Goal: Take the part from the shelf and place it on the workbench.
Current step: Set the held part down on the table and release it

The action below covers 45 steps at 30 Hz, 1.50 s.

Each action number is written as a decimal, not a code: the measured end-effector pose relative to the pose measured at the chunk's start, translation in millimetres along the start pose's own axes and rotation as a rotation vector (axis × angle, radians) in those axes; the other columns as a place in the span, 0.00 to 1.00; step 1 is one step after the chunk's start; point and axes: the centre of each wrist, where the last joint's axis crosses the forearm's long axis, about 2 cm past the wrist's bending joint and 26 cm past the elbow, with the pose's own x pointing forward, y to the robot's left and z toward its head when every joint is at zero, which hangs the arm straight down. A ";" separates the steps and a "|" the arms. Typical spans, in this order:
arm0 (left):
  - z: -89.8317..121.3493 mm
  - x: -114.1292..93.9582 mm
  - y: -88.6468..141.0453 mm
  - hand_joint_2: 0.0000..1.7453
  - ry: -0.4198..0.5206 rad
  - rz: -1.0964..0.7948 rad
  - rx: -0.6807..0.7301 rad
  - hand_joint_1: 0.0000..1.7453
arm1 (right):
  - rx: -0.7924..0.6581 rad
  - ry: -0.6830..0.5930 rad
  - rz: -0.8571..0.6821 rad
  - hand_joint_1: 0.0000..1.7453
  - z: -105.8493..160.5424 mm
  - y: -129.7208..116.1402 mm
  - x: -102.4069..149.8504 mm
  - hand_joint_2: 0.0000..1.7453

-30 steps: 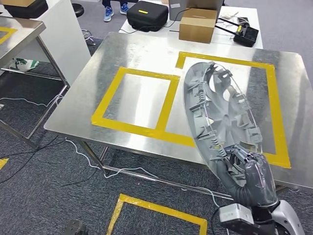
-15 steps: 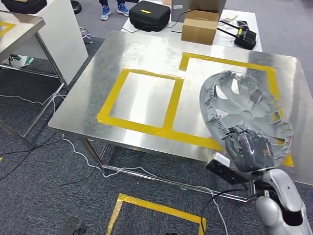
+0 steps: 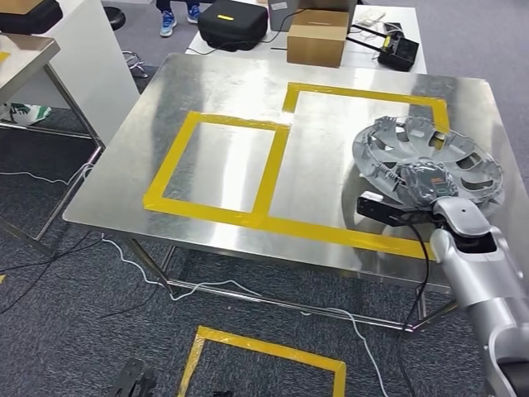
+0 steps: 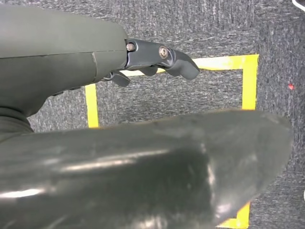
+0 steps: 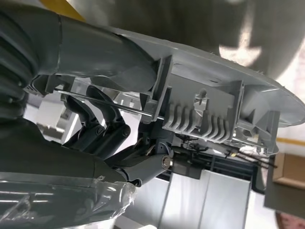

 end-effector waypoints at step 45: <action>-1.2 2.8 -0.3 0.00 -0.077 -0.001 -0.002 0.00 | -0.480 -0.357 -0.760 0.00 5.0 -13.4 129.4 0.00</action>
